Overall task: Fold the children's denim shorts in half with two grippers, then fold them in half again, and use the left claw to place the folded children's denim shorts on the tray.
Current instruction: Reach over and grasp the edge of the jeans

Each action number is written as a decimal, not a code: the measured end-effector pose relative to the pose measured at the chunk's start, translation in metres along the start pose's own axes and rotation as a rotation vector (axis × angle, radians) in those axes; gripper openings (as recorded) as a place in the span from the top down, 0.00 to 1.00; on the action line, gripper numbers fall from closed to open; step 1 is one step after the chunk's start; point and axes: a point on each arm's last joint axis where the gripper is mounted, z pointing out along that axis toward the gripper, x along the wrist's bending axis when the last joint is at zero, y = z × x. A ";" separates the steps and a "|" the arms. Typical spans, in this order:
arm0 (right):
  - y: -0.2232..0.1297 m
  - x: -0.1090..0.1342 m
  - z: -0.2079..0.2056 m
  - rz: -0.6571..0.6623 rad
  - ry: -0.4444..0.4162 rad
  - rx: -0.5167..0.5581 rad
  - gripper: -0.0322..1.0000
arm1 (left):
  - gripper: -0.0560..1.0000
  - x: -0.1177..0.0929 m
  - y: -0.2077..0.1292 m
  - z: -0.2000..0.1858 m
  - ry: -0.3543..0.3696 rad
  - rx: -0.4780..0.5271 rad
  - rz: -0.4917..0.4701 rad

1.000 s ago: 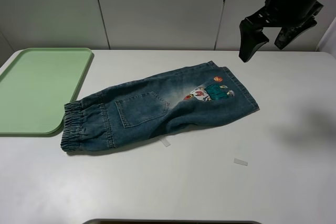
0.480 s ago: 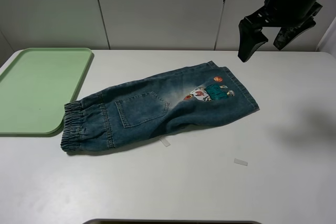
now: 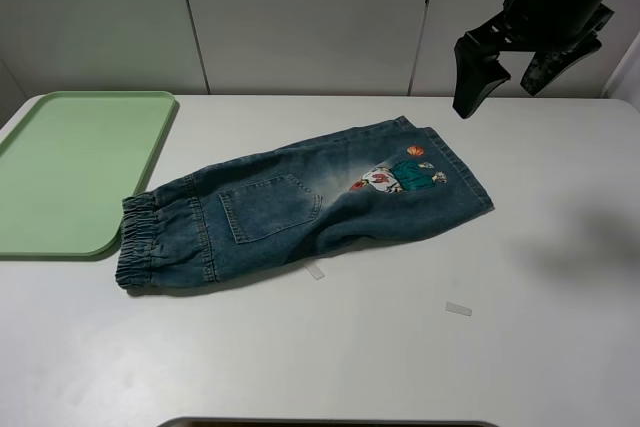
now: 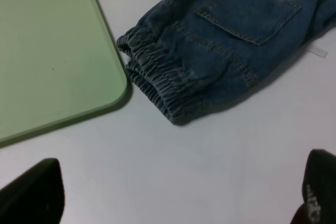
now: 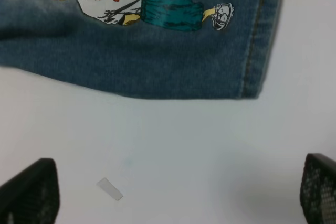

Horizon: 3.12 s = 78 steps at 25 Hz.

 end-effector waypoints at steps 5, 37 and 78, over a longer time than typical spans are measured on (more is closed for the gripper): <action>0.000 0.000 0.000 0.001 0.003 0.000 0.30 | 0.11 0.000 0.000 0.000 -0.001 -0.006 0.002; 0.032 -0.014 0.073 -0.050 -0.068 -0.061 0.30 | 0.11 -0.007 -0.002 -0.003 0.472 -0.036 -0.340; 0.070 -0.079 0.227 -0.070 0.002 -0.013 0.30 | 0.11 -0.007 -0.002 -0.003 0.472 -0.036 -0.340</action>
